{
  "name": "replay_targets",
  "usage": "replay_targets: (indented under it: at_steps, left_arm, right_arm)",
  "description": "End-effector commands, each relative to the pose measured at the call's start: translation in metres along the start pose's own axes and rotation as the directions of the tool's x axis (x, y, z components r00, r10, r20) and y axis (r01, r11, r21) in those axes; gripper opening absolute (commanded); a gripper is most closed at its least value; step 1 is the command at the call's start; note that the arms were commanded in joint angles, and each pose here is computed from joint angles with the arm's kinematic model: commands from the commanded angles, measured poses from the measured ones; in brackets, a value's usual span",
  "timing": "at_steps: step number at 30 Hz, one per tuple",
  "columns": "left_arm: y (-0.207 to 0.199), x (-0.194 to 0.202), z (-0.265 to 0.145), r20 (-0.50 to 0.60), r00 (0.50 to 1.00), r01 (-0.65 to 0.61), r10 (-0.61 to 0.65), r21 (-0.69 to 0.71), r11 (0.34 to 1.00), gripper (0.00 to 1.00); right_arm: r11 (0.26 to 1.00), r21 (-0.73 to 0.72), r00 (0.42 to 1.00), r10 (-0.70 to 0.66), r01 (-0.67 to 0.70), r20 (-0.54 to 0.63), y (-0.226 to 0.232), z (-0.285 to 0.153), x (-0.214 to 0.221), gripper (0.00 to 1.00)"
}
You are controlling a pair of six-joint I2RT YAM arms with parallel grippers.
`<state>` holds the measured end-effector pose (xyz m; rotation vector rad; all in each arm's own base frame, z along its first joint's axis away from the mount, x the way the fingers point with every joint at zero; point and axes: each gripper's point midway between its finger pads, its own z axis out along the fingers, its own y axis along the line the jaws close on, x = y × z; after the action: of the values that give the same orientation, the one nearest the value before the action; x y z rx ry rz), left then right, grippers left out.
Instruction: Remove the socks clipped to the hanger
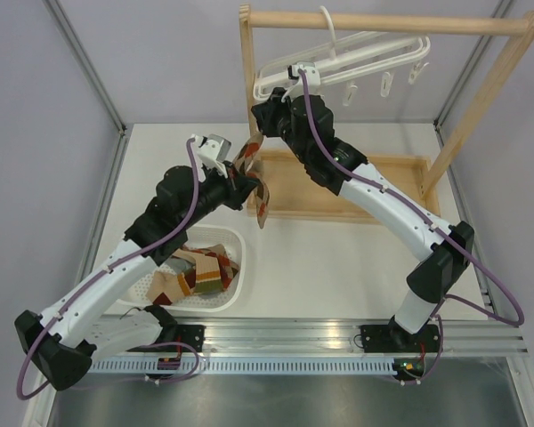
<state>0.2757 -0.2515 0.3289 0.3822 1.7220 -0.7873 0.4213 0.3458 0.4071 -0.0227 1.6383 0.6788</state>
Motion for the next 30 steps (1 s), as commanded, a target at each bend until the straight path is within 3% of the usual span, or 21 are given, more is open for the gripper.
replay_targets:
  at_steps: [1,12,13,15,17,19,22,30]
  left_arm:
    - [0.001,-0.025,-0.012,0.092,0.995,0.028,-0.026,-0.022,0.999,0.02]
    - [0.010,-0.022,-0.012,0.078,0.997,0.028,-0.022,-0.071,0.997,0.02]
    - [0.014,-0.023,-0.012,0.088,0.996,0.030,-0.021,-0.096,0.995,0.02]
    - [0.020,-0.027,-0.016,0.107,0.994,0.026,-0.012,-0.132,0.991,0.02]
    - [0.027,-0.029,-0.018,0.116,0.993,0.016,0.003,-0.163,0.987,0.02]
    - [0.038,-0.032,-0.020,0.128,0.992,0.013,0.014,-0.210,0.978,0.02]
    - [0.059,-0.036,-0.024,0.146,0.989,0.063,-0.025,-0.257,0.964,0.02]
    - [0.112,-0.035,-0.033,0.205,0.965,0.227,-0.161,-0.354,0.907,0.02]
  right_arm:
    - [1.000,0.012,0.999,0.001,-0.002,0.052,0.006,-0.005,-0.022,0.01]
    - [1.000,0.022,0.996,0.002,-0.004,0.087,0.006,-0.011,-0.037,0.01]
    - [1.000,0.024,0.997,0.002,-0.004,0.083,0.006,-0.011,-0.036,0.04]
    - [1.000,0.023,0.997,0.000,-0.002,0.073,0.004,-0.013,-0.032,0.22]
    - [1.000,0.025,0.998,-0.004,0.002,0.061,0.001,-0.016,-0.027,0.65]
    - [1.000,0.028,0.998,-0.009,0.007,0.056,-0.001,-0.020,-0.025,0.76]
    - [0.999,0.049,0.999,-0.018,0.016,0.050,-0.010,-0.032,-0.023,0.83]
    - [0.987,0.152,0.999,-0.047,0.044,0.017,-0.058,-0.093,0.001,0.84]
